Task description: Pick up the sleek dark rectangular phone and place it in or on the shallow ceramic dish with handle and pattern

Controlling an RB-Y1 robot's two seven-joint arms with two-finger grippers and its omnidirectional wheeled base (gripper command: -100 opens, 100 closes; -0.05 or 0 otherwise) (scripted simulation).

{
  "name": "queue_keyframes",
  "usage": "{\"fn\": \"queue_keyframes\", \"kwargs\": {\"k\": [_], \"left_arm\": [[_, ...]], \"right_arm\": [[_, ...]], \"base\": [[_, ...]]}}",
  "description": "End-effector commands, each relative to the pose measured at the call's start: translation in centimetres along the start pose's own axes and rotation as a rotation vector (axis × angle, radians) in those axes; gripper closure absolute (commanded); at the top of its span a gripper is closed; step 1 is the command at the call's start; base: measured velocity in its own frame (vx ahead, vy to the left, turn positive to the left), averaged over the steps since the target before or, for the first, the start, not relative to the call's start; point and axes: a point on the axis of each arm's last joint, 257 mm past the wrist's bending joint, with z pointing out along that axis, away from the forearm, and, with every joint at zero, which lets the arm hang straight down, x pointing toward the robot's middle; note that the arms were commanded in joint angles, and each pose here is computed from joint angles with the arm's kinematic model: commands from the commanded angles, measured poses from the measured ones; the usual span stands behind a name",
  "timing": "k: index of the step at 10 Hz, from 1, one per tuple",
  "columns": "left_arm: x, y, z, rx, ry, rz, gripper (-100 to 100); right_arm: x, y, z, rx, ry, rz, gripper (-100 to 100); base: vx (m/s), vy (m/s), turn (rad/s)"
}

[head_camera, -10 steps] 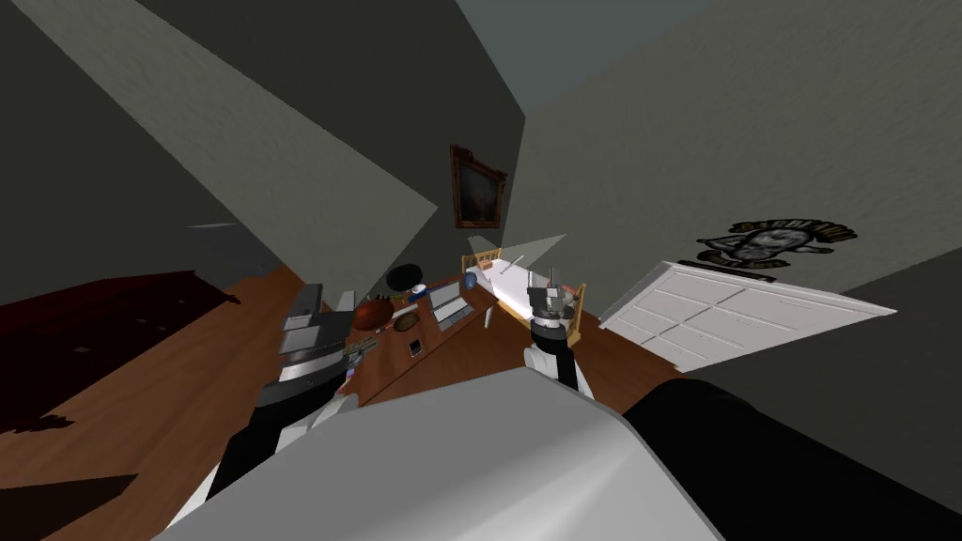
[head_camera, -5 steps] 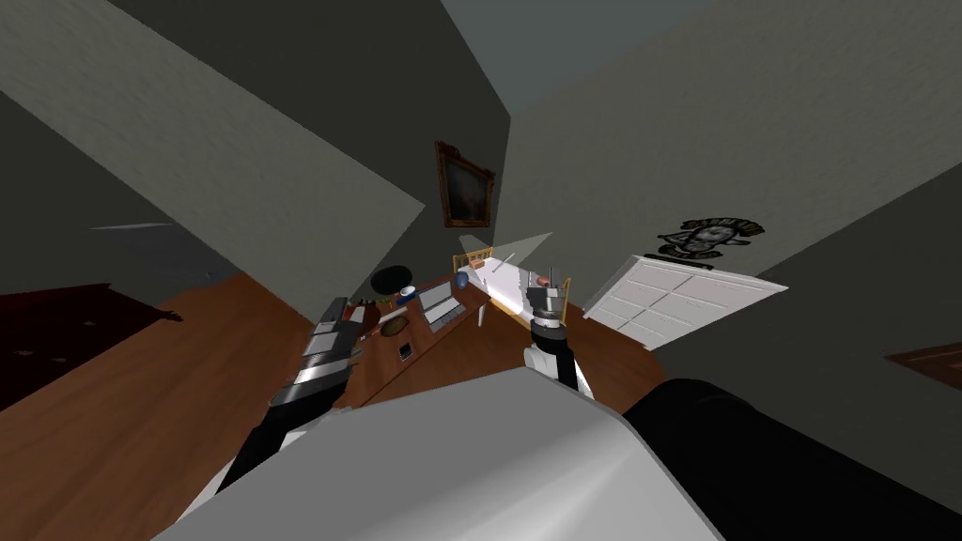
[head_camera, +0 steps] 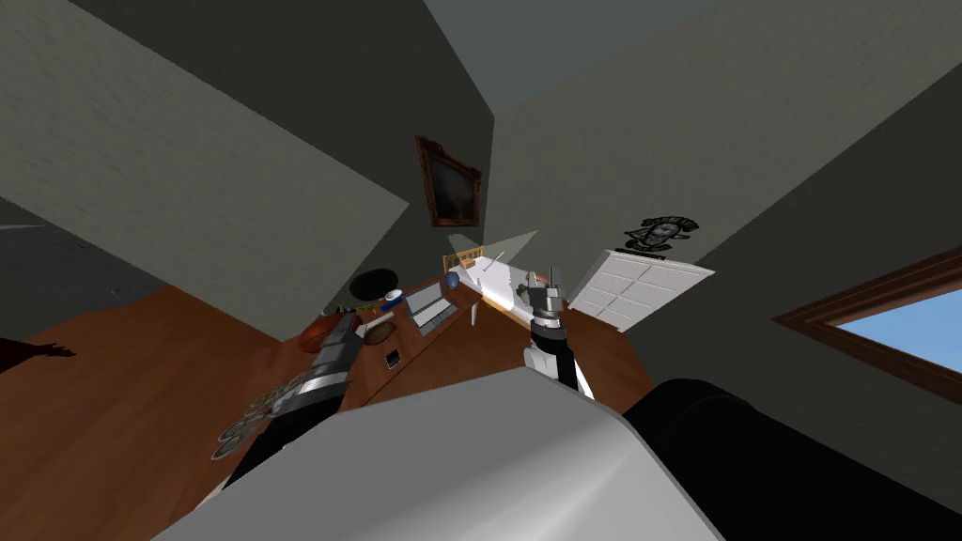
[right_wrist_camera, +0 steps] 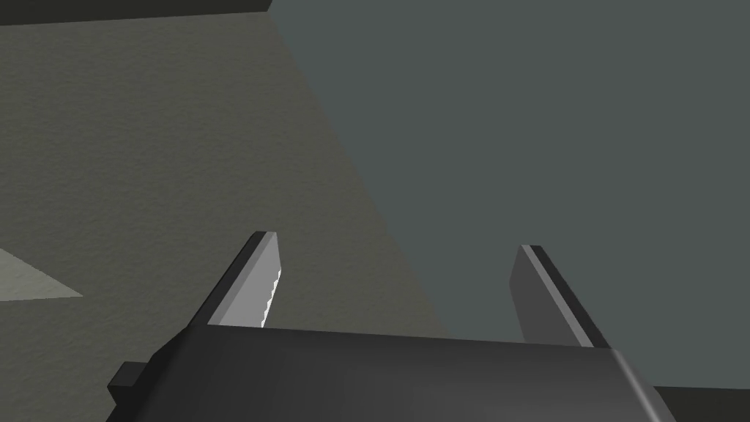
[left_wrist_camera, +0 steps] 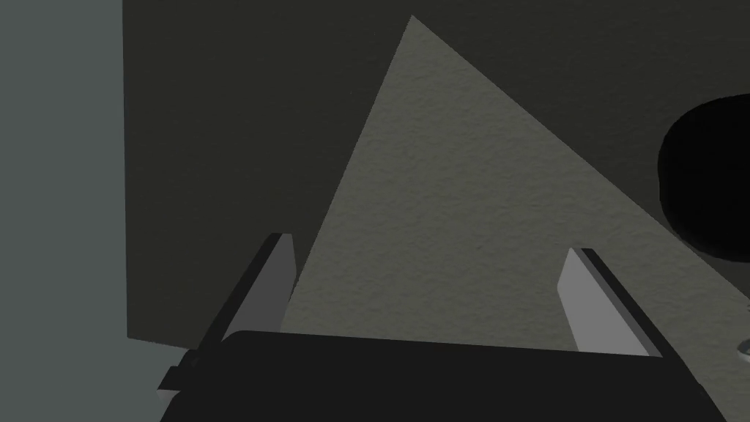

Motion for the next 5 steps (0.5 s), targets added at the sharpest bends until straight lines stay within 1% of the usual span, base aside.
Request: {"fn": "queue_keyframes", "kwargs": {"k": [1,2,3,4,5], "left_arm": [[-0.1,2.0,-0.2,-0.045,0.000,-0.001,-100],[-0.3,4.4,-1.0,-0.110,0.002,-0.004,-100],[-0.3,4.9,-1.2,-0.122,0.002,-0.003,-100],[-0.5,7.8,-2.3,-0.199,0.003,-0.006,-100],[-0.5,7.9,-2.3,-0.203,0.003,-0.005,-100]], "right_arm": [[0.0,0.0,0.0,0.000,0.000,0.000,0],[0.0,0.0,0.0,0.000,0.000,0.000,0],[0.0,0.0,0.0,0.000,0.000,0.000,0],[0.0,0.0,0.0,0.000,0.000,0.000,0],[0.0,0.0,0.0,0.000,0.000,0.000,0]], "base": [[-0.007,-0.019,-0.090],[-0.006,-0.021,-0.187],[-0.009,-0.014,-0.095],[-0.011,-0.023,-0.226],[-0.007,-0.015,-0.112]]}}
